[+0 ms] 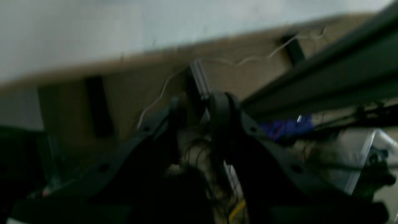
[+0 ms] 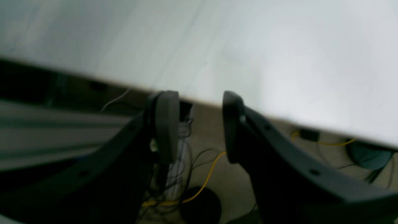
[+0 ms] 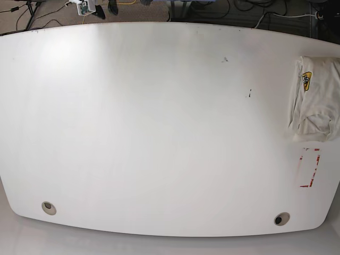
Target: Layout the t-shirt on the table in an organized manner, then fold the t-shirt properly
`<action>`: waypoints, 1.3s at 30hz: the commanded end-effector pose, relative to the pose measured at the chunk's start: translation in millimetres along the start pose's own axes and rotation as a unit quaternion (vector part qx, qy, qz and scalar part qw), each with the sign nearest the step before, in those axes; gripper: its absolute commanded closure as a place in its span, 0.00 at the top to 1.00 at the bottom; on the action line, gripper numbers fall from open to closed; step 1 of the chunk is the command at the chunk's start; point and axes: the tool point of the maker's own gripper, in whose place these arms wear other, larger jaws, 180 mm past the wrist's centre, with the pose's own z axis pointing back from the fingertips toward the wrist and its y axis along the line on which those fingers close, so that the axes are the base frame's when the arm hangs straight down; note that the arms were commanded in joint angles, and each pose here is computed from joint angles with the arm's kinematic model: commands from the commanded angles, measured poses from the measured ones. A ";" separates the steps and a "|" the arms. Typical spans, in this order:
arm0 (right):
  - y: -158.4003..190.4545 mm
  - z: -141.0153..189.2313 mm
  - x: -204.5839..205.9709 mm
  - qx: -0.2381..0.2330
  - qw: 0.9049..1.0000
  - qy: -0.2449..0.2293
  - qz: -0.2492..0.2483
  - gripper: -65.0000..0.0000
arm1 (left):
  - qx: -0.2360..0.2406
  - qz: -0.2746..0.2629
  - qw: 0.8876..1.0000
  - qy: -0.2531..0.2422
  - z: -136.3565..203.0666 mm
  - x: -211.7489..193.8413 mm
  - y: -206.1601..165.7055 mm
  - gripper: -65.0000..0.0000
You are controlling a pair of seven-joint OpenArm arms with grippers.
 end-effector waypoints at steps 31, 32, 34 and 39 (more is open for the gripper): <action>-23.0 -57.1 -180.7 -0.012 0.972 0.166 -0.167 0.33 | 0.027 0.156 0.967 0.197 -110.2 -191.2 47.8 0.18; -23.4 -59.7 -182.0 -0.013 0.971 0.165 -0.171 0.33 | 0.027 0.161 0.966 0.202 -113.8 -192.9 46.9 0.18; -22.8 -66.8 -185.2 -0.012 0.969 0.164 -0.183 0.33 | 0.024 0.173 0.961 0.214 -121.7 -197.1 44.3 0.18; -30.3 -83.8 -190.7 -0.014 0.964 0.173 -0.201 0.34 | 0.025 0.188 0.951 0.246 -135.1 -204.2 52.3 0.18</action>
